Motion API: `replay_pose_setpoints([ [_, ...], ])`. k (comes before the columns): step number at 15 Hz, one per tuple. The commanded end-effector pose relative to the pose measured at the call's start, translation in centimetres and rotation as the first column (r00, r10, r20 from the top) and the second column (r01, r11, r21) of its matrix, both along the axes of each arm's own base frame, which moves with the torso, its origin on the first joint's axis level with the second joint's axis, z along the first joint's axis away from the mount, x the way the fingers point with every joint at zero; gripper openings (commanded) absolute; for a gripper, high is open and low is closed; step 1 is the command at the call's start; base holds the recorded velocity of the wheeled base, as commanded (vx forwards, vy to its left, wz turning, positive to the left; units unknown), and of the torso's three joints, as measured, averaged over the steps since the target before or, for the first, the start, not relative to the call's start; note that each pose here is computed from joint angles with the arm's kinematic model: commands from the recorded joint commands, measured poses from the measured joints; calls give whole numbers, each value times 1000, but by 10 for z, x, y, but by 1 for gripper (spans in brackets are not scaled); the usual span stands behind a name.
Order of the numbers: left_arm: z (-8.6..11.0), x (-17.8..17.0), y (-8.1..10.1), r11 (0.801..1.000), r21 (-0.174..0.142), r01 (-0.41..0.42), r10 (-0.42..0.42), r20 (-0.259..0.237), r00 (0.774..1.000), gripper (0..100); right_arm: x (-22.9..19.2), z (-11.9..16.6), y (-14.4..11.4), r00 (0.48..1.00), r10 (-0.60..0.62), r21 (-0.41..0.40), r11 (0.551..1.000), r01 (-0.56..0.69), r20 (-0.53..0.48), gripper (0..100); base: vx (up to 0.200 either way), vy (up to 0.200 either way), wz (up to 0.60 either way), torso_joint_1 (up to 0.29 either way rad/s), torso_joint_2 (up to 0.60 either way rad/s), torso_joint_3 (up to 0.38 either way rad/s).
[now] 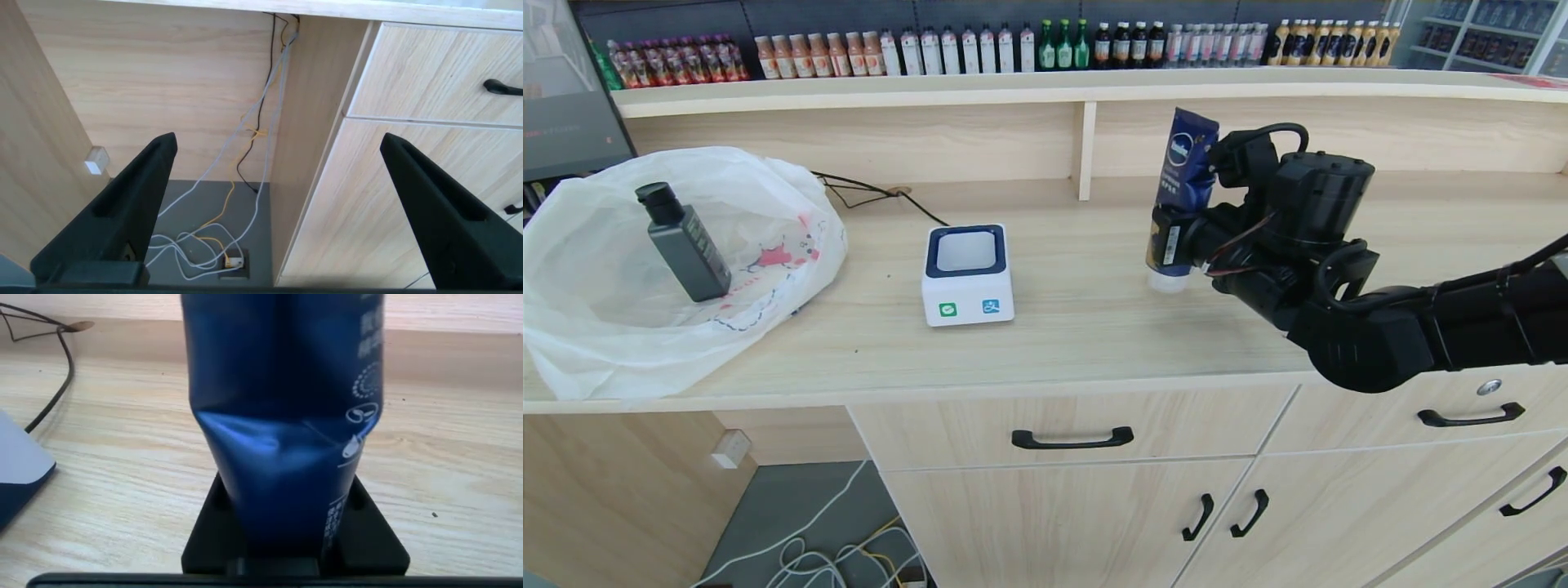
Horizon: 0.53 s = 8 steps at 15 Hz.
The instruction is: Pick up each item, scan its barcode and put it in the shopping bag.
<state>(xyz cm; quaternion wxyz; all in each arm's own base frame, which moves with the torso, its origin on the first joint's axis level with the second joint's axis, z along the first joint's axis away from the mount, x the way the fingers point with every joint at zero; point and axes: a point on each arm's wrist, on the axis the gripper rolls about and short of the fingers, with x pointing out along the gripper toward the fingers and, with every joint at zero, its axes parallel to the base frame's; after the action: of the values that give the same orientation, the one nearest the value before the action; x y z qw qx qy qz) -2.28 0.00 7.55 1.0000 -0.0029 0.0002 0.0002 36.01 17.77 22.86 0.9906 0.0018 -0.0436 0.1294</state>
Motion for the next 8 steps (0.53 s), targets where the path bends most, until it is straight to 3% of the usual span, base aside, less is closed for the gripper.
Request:
replay_pose_setpoints([
  [1,0,0,0,1000,0,0,0,0,1000,100,-1,2,-1,1000,-2,3,1000,2,5,0,0,0,0,0,0,0],
  [8,0,0,0,1000,0,0,0,0,1000,100,-3,7,-2,1000,-2,8,1000,2,18,0,0,0,0,0,0,0],
])
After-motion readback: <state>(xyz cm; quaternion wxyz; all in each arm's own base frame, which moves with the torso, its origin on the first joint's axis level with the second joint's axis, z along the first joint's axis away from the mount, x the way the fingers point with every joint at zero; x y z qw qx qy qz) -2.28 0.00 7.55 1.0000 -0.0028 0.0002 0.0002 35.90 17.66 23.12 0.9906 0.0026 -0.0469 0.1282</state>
